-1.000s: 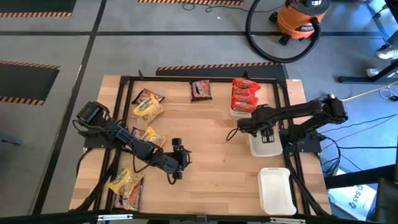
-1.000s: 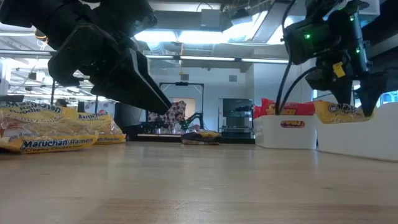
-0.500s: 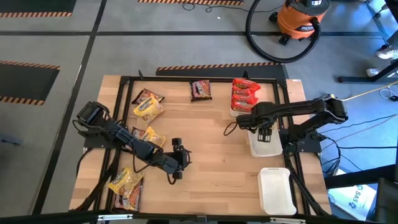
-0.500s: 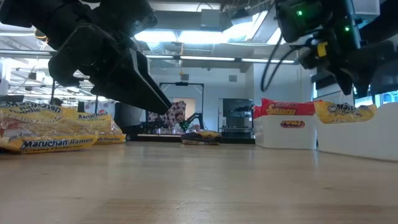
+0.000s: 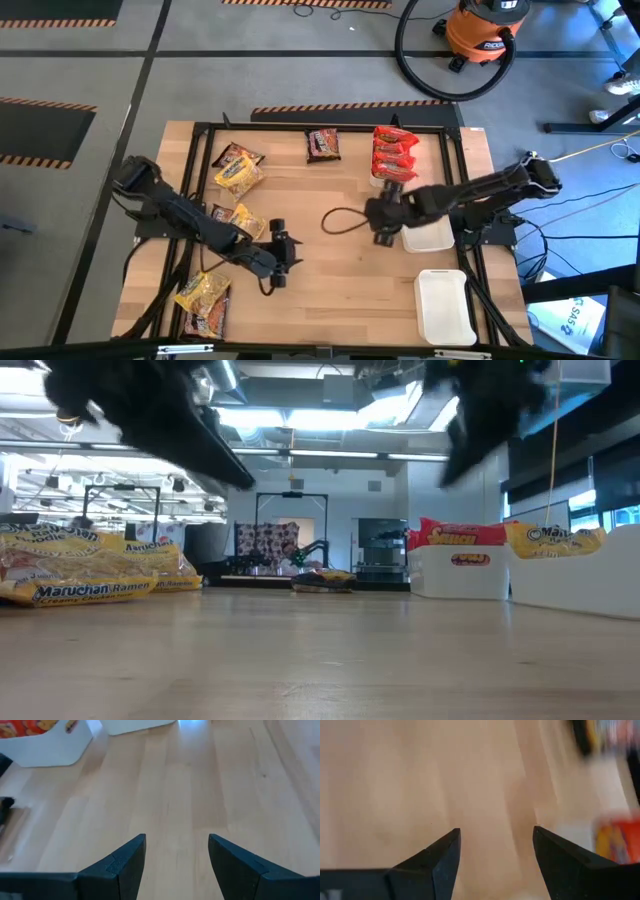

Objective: Sort Maruchan noodles
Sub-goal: Put the yellow noodle pack into the middle white bin

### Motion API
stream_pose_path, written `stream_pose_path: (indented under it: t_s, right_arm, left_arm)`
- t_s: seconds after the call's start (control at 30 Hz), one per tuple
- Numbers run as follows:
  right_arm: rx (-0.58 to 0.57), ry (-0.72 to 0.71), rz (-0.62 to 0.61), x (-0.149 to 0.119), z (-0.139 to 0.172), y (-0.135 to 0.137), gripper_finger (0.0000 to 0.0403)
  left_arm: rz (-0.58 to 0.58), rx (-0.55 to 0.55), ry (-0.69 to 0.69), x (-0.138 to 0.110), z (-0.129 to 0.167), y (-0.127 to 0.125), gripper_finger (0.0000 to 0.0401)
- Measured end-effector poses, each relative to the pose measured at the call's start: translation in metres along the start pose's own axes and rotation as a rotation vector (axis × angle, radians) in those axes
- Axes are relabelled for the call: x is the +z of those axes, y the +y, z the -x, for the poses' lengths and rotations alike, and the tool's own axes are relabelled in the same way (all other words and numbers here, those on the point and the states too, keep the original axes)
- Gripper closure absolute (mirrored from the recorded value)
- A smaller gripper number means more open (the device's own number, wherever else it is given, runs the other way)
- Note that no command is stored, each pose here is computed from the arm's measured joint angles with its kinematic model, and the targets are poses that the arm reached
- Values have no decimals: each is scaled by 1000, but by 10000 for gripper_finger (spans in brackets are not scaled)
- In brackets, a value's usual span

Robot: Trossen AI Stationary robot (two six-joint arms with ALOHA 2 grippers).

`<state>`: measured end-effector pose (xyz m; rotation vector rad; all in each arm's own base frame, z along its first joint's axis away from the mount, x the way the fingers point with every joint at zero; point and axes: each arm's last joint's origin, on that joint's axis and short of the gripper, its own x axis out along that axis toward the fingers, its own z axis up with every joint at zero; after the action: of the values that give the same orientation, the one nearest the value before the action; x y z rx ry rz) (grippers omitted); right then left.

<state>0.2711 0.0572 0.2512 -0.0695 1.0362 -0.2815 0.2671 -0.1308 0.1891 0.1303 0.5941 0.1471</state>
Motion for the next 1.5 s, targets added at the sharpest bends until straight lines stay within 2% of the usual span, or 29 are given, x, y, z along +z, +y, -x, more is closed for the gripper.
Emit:
stream_pose_path:
  t_s: [0.1, 0.23, 0.33, 0.47, 0.57, 0.7, 0.83, 0.97, 1.07, 1.3, 1.5]
  right_arm:
    - [54, -197, 16, 13, 6, 24, 178]
    - [127, -369, 96, 23, 7, 57, 178]
    - [160, -417, 162, 23, -1, 80, 178]
    - [167, -449, 205, 20, -19, 106, 178]
    - [152, -455, 230, 18, -38, 119, 178]
    - [174, -509, 245, 22, -60, 132, 178]
    - [203, -557, 270, 24, -80, 139, 178]
    - [245, -588, 260, 27, -90, 141, 178]
    - [258, -580, 264, 26, -96, 141, 178]
    - [276, -586, 259, 28, -97, 139, 178]
    - [281, -585, 261, 28, -97, 139, 178]
  left_arm:
    - [45, -15, -29, 9, 19, 7, 192]
    - [68, -53, -84, 19, 40, 10, 192]
    - [76, -87, -98, 22, 49, 11, 192]
    - [115, -61, -51, 19, 56, 20, 190]
    - [207, -34, -4, 17, 68, 33, 181]
    - [357, -8, 142, 4, 86, 55, 165]
    - [520, 110, 309, -13, 103, 78, 160]
    - [616, 218, 493, -29, 113, 95, 162]
    - [672, 278, 575, -35, 115, 104, 163]
    - [735, 302, 680, -50, 102, 117, 163]
    - [769, 213, 732, -64, 88, 123, 164]
